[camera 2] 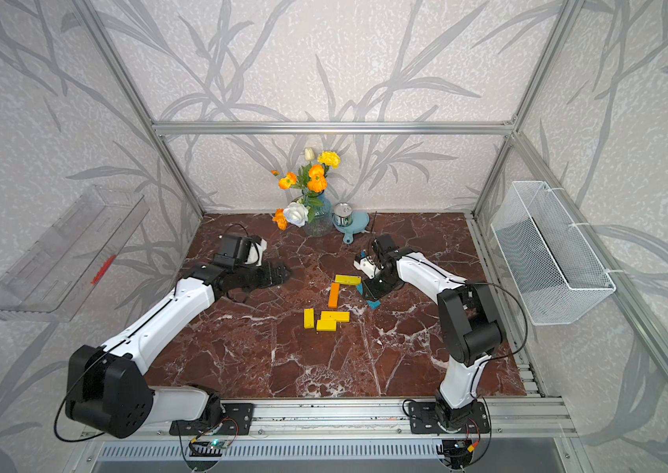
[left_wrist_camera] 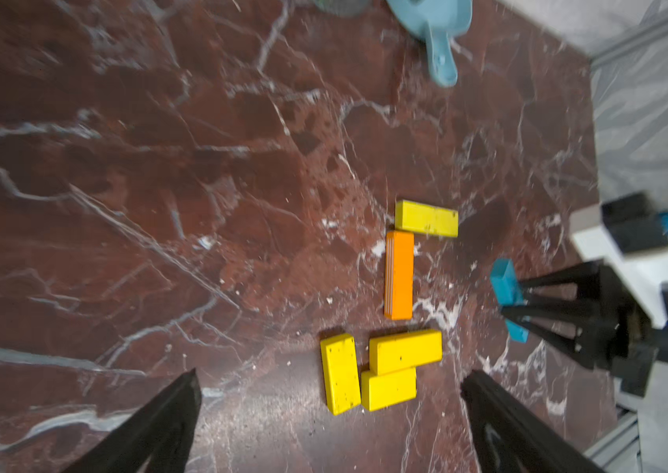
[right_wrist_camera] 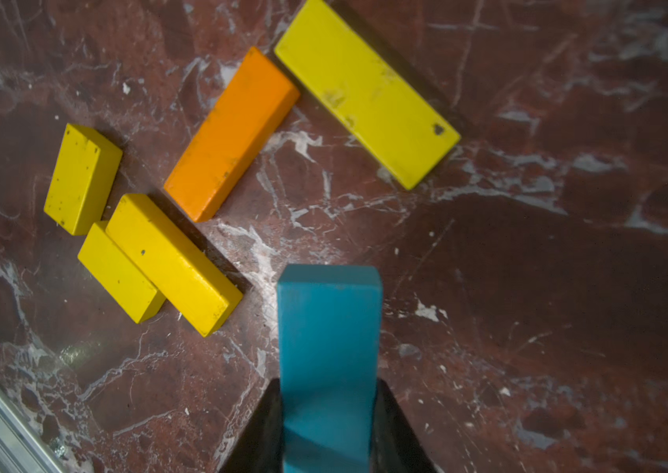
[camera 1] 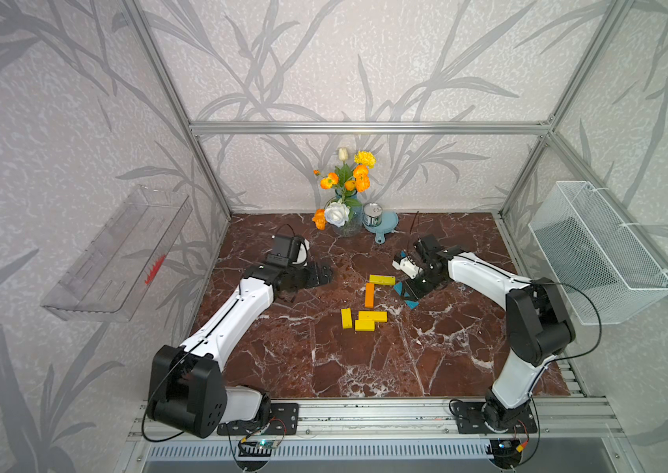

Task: Assemble the letter p with building blocks
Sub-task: Adjust the building block at the center of the board.

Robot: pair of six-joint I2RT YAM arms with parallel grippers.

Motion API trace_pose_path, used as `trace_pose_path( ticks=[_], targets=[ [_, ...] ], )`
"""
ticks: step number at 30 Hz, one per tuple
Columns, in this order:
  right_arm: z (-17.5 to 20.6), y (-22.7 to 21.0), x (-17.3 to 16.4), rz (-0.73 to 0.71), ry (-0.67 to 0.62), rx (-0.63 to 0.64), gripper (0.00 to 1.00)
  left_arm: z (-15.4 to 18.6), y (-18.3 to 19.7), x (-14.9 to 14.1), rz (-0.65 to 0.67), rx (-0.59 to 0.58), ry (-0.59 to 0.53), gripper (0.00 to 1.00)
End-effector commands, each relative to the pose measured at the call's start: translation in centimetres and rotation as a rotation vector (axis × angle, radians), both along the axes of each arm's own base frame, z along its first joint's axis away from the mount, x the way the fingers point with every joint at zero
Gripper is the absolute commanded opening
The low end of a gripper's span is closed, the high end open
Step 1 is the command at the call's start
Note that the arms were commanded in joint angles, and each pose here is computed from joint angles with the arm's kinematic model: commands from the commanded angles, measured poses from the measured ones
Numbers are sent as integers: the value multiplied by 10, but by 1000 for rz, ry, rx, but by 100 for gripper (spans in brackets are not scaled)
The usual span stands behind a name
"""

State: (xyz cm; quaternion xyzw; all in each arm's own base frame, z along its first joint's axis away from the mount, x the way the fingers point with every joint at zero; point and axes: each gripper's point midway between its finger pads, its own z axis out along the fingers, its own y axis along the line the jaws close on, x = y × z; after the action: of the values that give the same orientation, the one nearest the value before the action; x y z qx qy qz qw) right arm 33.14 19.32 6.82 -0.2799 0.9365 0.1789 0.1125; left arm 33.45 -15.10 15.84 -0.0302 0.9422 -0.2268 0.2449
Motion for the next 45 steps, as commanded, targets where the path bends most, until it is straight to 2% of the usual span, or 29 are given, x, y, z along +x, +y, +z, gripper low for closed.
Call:
trace_pose_path(
  ticks=[1,7,11,13,19,27,33,40,45],
  targets=[
    [8,-1,6,-80,1,61,7,-30,-8,-5,-36,90,92,100],
    [-3,-4,9,-128,24,60,6,-66,-26,4,-64,120,149,100],
    [-13,-6,10,-141,42,61,5,-78,-46,12,-98,74,159,100],
    [-16,-7,11,-143,45,58,5,-80,-52,17,-107,89,153,99],
    [-14,-10,15,-147,33,38,5,-91,-49,23,-127,285,163,99],
    [-15,-12,17,-165,25,27,5,-116,-51,19,-144,386,211,99],
    [-11,-14,22,-179,2,20,5,-120,-46,25,-129,495,188,100],
    [-12,-15,26,-197,-12,16,5,-126,-60,30,-131,504,169,100],
    [-27,-19,31,-234,12,-25,5,-132,-65,28,-140,485,190,100]
  ],
)
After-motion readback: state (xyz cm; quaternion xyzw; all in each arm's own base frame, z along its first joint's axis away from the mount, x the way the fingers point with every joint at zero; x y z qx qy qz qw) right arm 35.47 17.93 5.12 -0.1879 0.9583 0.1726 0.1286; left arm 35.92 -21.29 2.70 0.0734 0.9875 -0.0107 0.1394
